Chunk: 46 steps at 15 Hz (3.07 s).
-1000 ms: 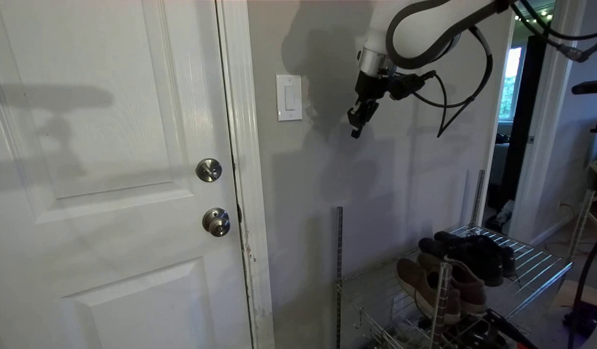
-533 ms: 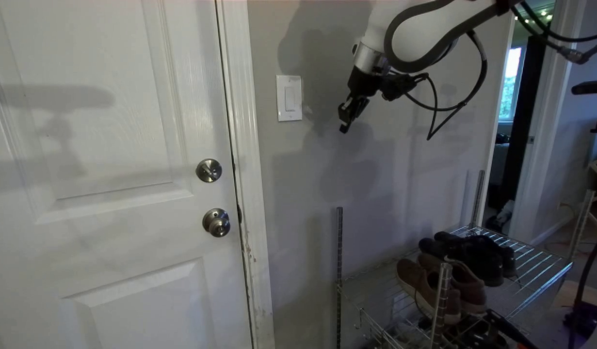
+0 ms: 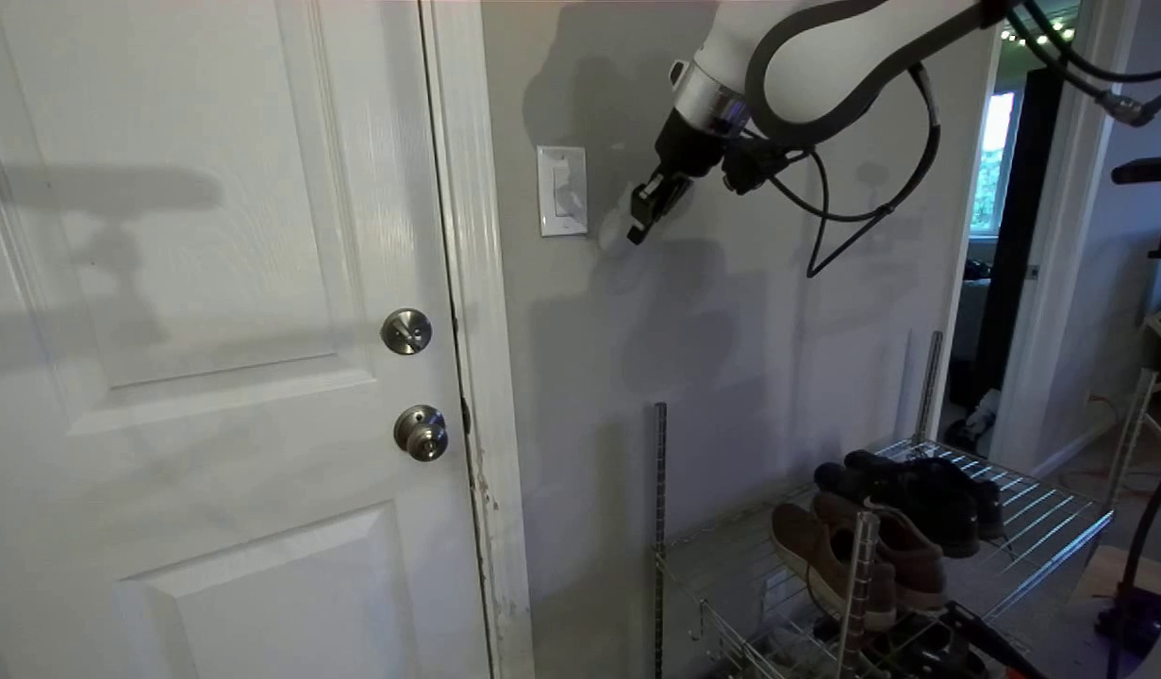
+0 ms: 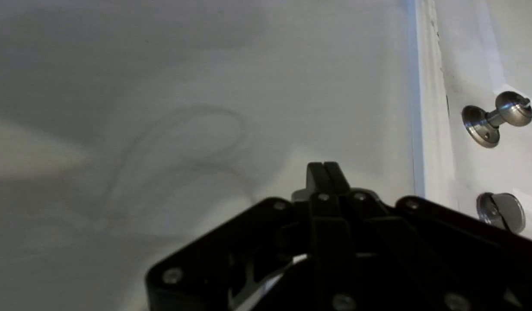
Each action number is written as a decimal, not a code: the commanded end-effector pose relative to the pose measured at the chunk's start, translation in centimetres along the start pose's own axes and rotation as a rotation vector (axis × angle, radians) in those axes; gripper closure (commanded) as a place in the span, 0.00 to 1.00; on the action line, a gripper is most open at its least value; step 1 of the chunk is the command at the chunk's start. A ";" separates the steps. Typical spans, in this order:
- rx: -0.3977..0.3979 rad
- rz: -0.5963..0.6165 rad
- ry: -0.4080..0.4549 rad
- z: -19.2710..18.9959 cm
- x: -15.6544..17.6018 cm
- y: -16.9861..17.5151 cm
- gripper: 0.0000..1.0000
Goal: Switch on the light
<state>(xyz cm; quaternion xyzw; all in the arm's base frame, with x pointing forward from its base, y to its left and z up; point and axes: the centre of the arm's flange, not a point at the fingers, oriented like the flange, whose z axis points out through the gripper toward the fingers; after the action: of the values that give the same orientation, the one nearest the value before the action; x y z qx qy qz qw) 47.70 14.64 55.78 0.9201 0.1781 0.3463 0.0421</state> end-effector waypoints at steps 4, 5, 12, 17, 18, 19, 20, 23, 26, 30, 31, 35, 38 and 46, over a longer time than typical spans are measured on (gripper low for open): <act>-0.014 -0.045 0.204 -0.8 -0.2 -0.9 0.96; -0.014 -0.049 0.225 -0.8 -0.2 -1.0 0.96; -0.041 -0.112 0.305 -0.6 1.4 -1.7 0.96; -0.067 -0.163 0.309 0.3 2.5 -2.5 0.96; -0.074 -0.170 0.317 0.4 2.8 -2.6 0.96; -0.082 -0.176 0.322 0.4 3.1 -2.7 0.96; -0.089 -0.184 0.330 0.5 3.5 -2.6 0.96; -0.110 -0.201 0.346 0.5 4.7 -2.7 0.96; -0.120 -0.215 0.351 0.6 5.3 -3.1 0.96; -0.129 -0.231 0.353 1.3 6.1 -3.9 0.96; -0.131 -0.233 0.354 1.4 6.4 -4.0 0.97; -0.150 -0.229 0.368 1.7 8.0 -3.9 0.96; -0.169 -0.210 0.376 2.0 9.3 -3.2 0.96; -0.206 -0.176 0.351 2.4 9.2 -2.7 0.97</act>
<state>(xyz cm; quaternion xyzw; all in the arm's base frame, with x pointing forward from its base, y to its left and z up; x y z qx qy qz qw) 52.47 20.78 59.72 0.8149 0.2410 0.5117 0.1262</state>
